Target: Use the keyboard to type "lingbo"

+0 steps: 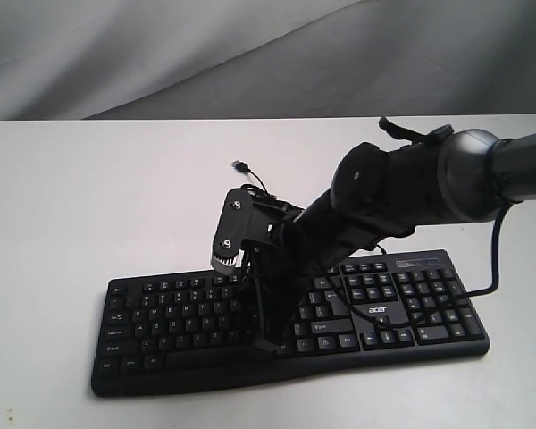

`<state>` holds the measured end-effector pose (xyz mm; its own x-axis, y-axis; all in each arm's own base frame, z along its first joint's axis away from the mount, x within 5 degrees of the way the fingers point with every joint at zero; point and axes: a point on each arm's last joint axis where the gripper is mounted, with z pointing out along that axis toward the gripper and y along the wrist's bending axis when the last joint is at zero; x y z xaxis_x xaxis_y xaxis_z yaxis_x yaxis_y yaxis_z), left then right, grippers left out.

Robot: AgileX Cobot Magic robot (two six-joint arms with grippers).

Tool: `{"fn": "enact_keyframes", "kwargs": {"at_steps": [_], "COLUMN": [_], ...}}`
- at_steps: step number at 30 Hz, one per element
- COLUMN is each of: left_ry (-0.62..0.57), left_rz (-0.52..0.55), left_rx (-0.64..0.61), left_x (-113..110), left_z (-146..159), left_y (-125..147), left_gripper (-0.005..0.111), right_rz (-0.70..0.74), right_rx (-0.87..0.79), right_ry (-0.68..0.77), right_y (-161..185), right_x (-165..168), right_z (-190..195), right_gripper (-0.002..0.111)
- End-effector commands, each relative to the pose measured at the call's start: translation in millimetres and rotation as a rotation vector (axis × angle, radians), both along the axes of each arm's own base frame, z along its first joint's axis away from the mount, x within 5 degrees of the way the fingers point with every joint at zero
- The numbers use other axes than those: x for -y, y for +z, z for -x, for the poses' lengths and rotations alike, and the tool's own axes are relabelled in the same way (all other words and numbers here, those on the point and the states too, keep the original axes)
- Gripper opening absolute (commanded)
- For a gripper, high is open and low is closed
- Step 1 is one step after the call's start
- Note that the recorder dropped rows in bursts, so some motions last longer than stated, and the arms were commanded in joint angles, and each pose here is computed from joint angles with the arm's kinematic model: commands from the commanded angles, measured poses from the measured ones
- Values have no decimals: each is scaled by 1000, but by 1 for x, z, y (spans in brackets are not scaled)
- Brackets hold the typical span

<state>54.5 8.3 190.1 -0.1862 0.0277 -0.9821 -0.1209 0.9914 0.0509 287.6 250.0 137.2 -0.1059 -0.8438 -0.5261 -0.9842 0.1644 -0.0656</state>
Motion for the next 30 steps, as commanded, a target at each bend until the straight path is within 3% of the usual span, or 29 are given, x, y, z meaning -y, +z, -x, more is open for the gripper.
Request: {"fn": "enact_keyframes", "kwargs": {"at_steps": [1, 30], "left_ry": [0, 0], "left_rz": [1, 1], "left_rx": [10, 10], "left_x": [0, 0], "left_z": [0, 0], "left_y": [0, 0], "left_gripper": [1, 1], "right_rz": [-4, 12], "right_rx": [7, 15], "right_ry": [11, -11], "right_y": [2, -10], "right_x": [-2, -2], "right_z": [0, -4], "right_gripper": [0, 0]}}
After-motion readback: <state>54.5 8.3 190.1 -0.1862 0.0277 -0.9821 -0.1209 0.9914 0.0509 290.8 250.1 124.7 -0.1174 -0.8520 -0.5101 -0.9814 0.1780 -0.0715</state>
